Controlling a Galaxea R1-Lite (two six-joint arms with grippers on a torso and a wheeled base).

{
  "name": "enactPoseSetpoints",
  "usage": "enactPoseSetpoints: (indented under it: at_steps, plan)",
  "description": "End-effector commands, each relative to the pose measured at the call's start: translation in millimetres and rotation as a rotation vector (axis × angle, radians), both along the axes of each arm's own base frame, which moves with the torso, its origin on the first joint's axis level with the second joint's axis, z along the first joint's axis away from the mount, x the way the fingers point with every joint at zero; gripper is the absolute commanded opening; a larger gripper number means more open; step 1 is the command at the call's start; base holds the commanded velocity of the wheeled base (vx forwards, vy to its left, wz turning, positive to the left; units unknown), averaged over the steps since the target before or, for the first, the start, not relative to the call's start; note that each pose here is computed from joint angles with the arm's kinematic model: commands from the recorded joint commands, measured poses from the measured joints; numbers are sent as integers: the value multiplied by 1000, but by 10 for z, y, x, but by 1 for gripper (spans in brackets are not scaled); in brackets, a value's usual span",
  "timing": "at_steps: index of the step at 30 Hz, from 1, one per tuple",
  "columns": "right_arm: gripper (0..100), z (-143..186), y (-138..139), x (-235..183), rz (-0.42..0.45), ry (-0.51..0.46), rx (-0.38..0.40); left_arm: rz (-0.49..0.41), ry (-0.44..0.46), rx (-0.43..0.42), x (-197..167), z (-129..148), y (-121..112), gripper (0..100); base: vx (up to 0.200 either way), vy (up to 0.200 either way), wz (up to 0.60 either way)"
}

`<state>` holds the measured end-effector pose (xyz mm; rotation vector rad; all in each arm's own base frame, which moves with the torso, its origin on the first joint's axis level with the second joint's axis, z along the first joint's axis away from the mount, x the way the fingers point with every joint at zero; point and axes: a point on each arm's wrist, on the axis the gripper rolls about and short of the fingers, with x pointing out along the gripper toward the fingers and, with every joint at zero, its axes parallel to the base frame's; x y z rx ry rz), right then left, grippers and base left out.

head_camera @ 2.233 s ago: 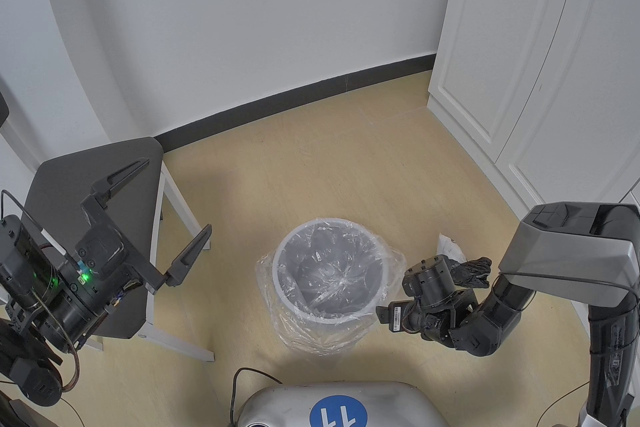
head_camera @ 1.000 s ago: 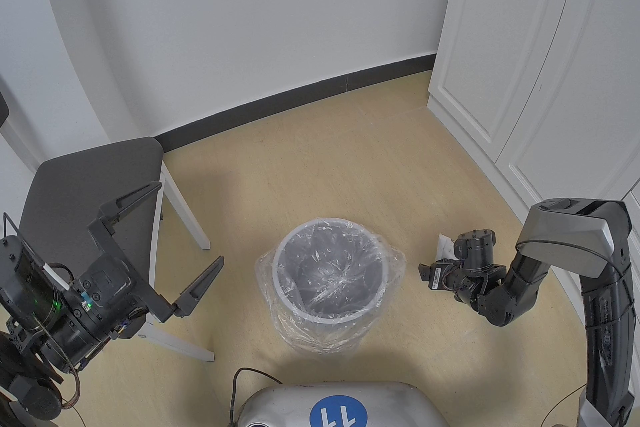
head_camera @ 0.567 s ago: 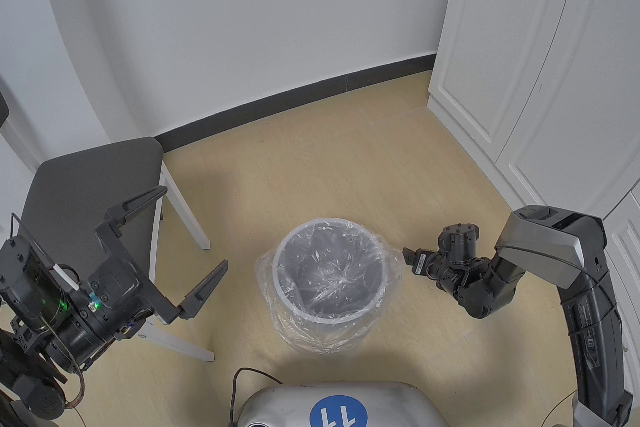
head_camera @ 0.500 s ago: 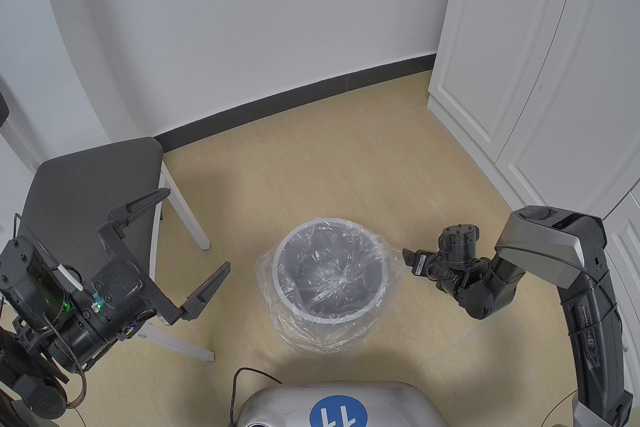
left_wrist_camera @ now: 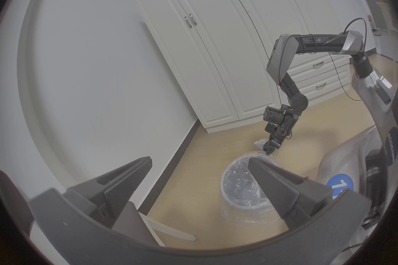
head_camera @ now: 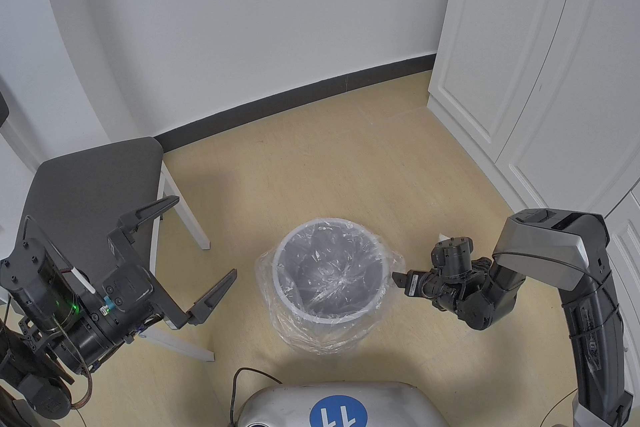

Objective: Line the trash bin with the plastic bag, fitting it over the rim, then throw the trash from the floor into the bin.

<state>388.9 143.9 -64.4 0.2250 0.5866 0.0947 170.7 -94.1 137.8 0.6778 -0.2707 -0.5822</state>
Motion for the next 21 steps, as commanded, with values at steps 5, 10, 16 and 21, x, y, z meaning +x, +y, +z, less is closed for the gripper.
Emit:
enactPoseSetpoints:
  at_steps: [5,10,16,21]
  plan:
    - [100,-3,8,144,7,67,-15,1,2,-1,16,-1,-5,100,0,0,0]
    - [100,7,-62,296,-3,43,-1,2,21,9,66,-45,-32,100,0,0,0]
    - [100,18,-164,431,4,13,-9,2,35,16,113,-80,-60,100,0,0,0]
    - [100,14,-145,437,56,17,-7,20,31,13,114,-71,-56,100,0,0,0]
